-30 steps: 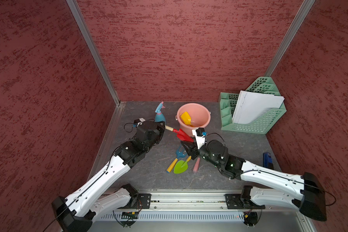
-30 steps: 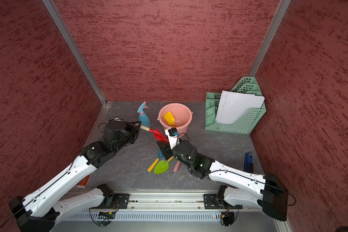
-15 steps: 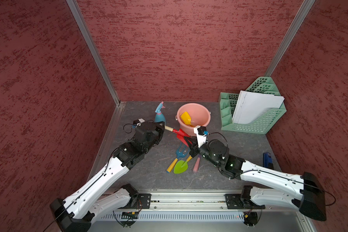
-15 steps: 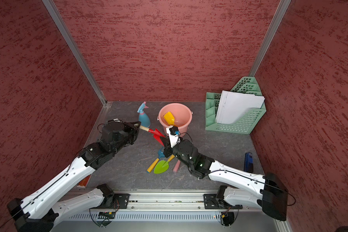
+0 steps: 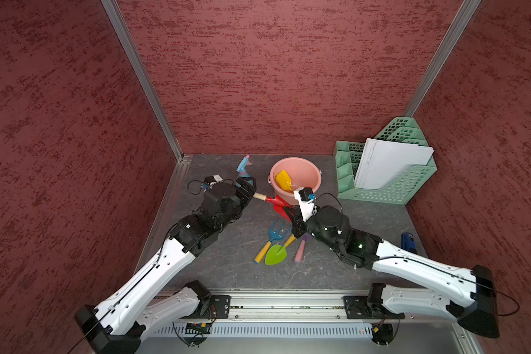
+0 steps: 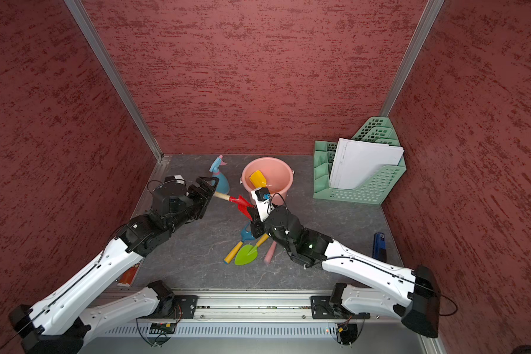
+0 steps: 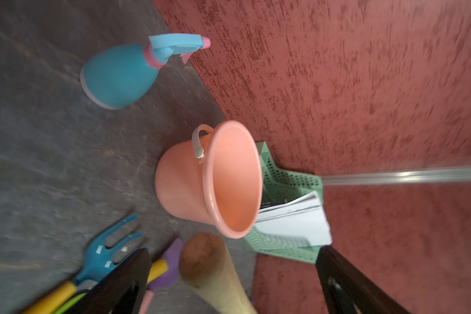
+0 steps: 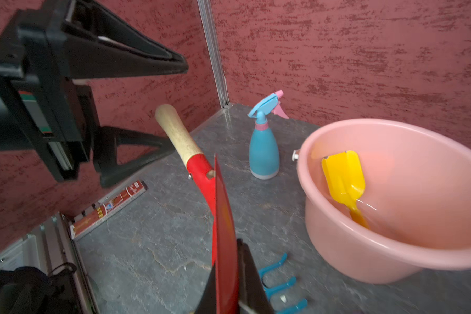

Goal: Organize the gardening tools
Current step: Pick up the gardening tool from the center of the board.

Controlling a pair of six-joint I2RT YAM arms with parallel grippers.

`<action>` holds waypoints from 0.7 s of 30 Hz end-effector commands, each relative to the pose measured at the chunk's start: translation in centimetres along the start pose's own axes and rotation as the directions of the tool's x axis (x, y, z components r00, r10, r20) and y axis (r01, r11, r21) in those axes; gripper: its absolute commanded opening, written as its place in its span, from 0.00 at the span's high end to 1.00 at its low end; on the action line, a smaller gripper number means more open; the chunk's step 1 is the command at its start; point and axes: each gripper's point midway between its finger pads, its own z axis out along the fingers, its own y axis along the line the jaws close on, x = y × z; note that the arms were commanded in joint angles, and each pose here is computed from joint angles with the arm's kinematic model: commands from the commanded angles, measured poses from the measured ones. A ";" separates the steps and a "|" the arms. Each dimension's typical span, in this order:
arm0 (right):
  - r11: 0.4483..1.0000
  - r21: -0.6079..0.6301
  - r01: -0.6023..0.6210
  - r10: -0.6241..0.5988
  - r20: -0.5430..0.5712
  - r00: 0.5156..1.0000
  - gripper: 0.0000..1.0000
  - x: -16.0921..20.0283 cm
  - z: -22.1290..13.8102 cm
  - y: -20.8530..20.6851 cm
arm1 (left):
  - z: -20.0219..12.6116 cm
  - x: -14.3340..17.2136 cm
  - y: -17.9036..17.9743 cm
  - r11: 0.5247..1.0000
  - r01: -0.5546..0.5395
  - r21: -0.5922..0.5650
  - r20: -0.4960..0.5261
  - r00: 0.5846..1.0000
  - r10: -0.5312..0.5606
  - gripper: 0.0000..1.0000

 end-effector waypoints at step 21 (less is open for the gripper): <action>0.983 -0.107 0.149 -0.184 -0.592 0.785 1.00 -2.3 -10.8 0.7 | -3.9 10.8 -2.7 -0.146 -0.940 0.307 0.077 -0.129 0.989 0.00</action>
